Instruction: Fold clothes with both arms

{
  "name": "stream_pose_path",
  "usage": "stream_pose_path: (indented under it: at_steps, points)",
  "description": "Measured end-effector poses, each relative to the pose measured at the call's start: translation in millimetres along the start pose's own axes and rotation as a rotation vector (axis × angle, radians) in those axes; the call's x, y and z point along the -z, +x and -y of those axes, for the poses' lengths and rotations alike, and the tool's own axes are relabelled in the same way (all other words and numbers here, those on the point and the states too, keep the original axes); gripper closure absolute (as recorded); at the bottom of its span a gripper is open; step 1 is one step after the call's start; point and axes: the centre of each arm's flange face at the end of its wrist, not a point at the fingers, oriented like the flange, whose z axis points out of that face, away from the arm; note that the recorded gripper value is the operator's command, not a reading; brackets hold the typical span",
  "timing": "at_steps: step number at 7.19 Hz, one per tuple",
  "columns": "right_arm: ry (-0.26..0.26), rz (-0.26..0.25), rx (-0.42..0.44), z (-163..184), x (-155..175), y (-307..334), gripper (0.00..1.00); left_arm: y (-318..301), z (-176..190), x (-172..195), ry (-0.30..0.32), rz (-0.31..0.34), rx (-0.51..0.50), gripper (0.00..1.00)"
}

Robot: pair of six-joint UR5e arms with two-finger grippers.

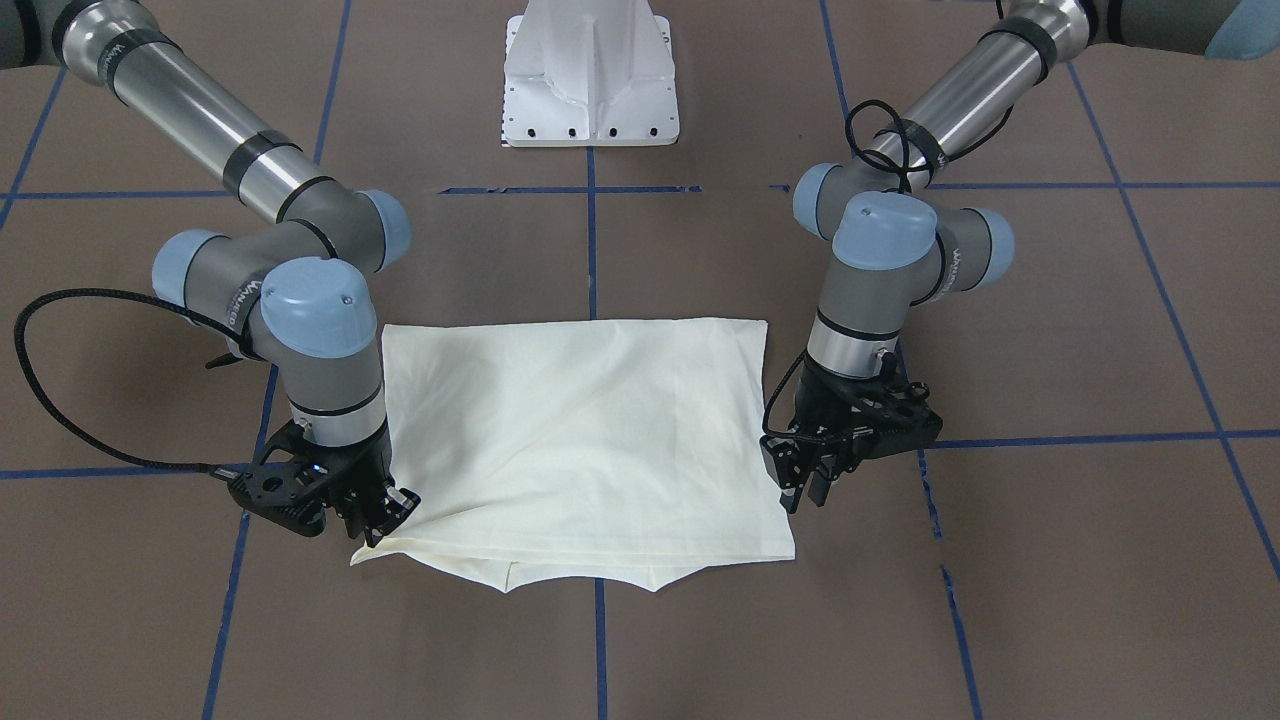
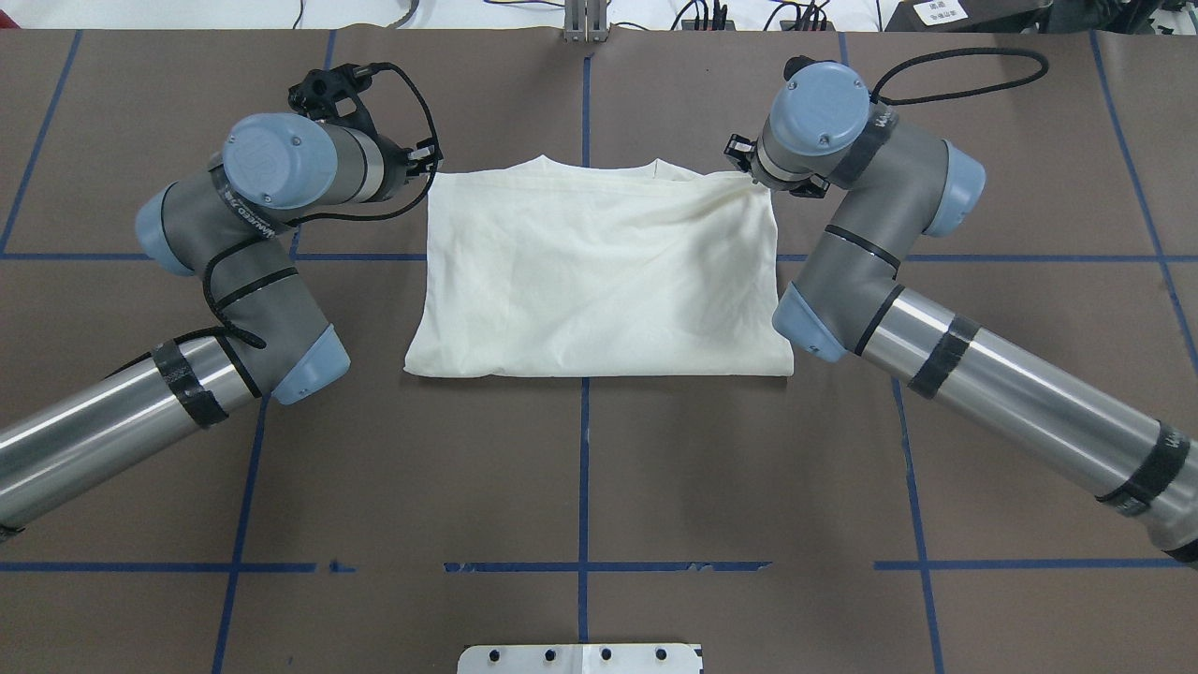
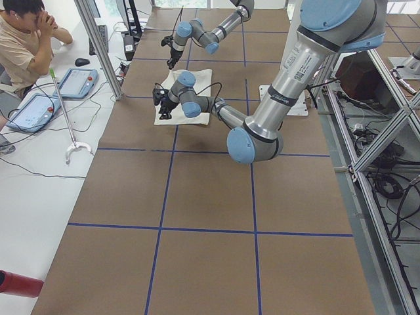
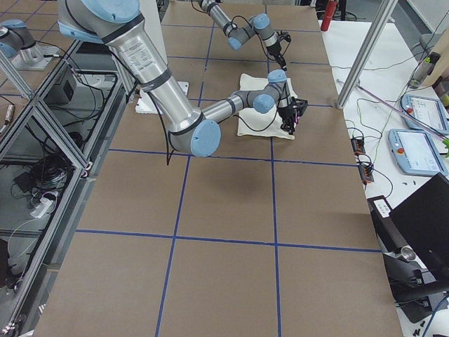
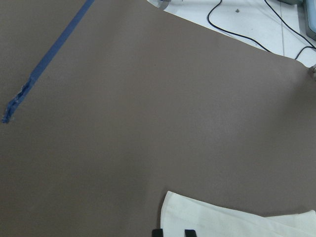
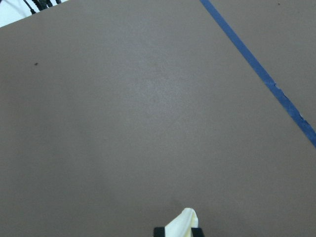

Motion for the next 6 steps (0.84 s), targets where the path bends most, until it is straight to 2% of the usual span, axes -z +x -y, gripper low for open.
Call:
stream_pose_path:
  at_steps: [2,3,5,6]
  points:
    - [-0.063,0.069,-0.057,-33,45,48,0.38,2,2,21,-0.024,-0.047,0.011,0.56]
    - [-0.101,0.083,-0.106,-66,61,75,0.36,-1,1,26,-0.030,-0.054,0.014,0.56]
    - [-0.154,0.077,-0.146,-119,76,110,0.37,-7,0,29,-0.031,-0.054,0.013,0.56]
    - [-0.155,0.068,-0.144,-134,73,115,0.37,-8,0,29,-0.031,-0.054,0.013,0.56]
